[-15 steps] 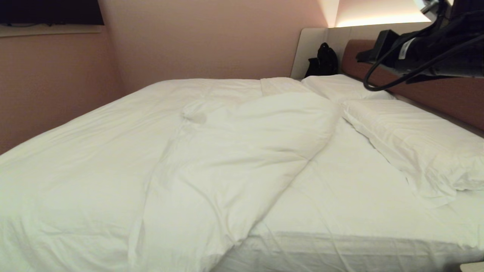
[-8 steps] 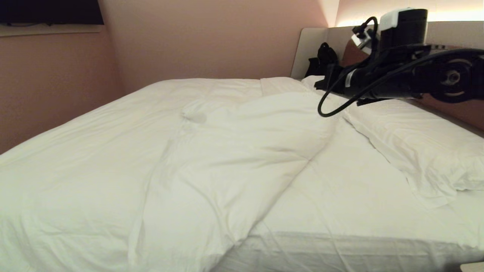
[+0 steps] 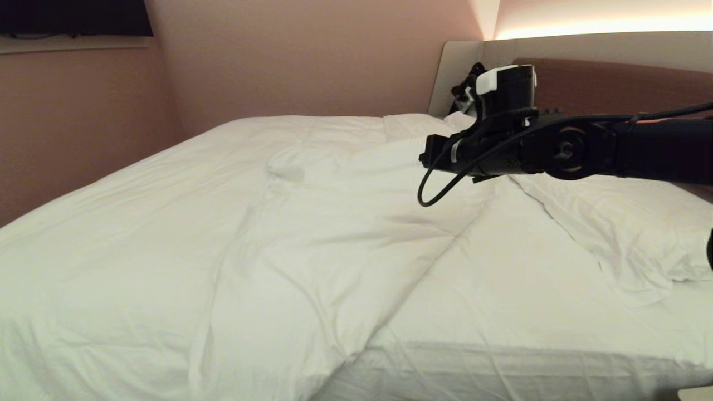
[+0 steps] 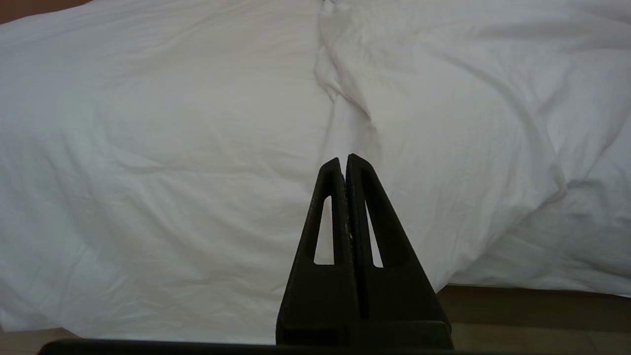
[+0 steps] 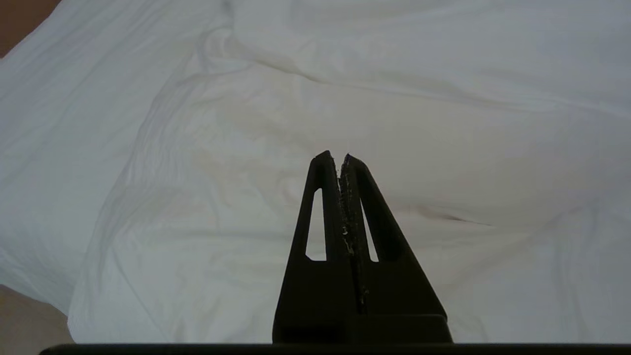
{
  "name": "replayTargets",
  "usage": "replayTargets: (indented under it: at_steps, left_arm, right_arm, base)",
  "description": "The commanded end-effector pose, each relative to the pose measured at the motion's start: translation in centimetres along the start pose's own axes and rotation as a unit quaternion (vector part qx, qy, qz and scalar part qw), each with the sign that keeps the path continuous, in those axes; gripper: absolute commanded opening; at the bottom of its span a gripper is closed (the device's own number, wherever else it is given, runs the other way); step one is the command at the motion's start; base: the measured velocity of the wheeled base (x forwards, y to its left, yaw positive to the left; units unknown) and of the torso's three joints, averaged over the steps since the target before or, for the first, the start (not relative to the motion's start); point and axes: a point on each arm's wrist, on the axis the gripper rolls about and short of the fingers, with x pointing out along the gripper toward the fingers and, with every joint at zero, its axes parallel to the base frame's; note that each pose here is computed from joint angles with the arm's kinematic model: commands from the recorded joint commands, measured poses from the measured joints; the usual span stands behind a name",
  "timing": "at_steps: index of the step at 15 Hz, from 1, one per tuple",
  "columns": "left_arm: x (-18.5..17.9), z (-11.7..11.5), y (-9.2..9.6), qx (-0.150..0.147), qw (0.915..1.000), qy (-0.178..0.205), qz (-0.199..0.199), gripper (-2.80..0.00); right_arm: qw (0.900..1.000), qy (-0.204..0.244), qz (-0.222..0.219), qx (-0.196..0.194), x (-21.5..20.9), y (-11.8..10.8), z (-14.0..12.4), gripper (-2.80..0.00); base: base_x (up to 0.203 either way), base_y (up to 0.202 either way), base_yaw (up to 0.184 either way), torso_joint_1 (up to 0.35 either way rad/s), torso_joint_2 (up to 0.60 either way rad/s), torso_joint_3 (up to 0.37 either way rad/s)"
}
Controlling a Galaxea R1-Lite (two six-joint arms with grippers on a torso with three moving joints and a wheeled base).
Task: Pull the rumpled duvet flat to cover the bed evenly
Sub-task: Hold the folded corner of the quilt
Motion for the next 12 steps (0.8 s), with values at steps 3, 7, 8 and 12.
replayTargets:
  at_steps: [3, 7, 8, 12]
  left_arm:
    - [0.0, 0.0, 0.0, 0.0, 1.0, 0.0, 0.0, -2.8]
    - [0.0, 0.0, 0.0, 0.0, 1.0, 0.0, 0.0, -2.8]
    - [0.0, 0.0, 0.0, 0.0, 1.0, 0.0, 0.0, -2.8]
    - [0.0, 0.0, 0.0, 0.0, 1.0, 0.0, 0.0, -2.8]
  right_arm:
    - [1.0, 0.028, 0.009, -0.006, 3.1, 1.0, -2.3, -2.8]
    - [0.998, 0.052, 0.014, -0.022, 4.9, 1.5, -4.4, -2.8]
    - [0.998, 0.058, 0.016, -0.026, 5.3, 1.8, -4.9, -2.8]
    - [0.996, 0.079, 0.03, -0.04, 6.4, 3.1, -6.8, -2.8]
  base:
    - [0.0, 0.0, 0.0, 0.0, 0.0, 0.0]
    - [0.0, 0.0, 0.0, 0.0, 0.0, 0.0]
    - [0.0, 0.0, 0.0, 0.0, 0.0, 0.0]
    - [0.0, 0.0, 0.0, 0.0, 0.0, 0.0]
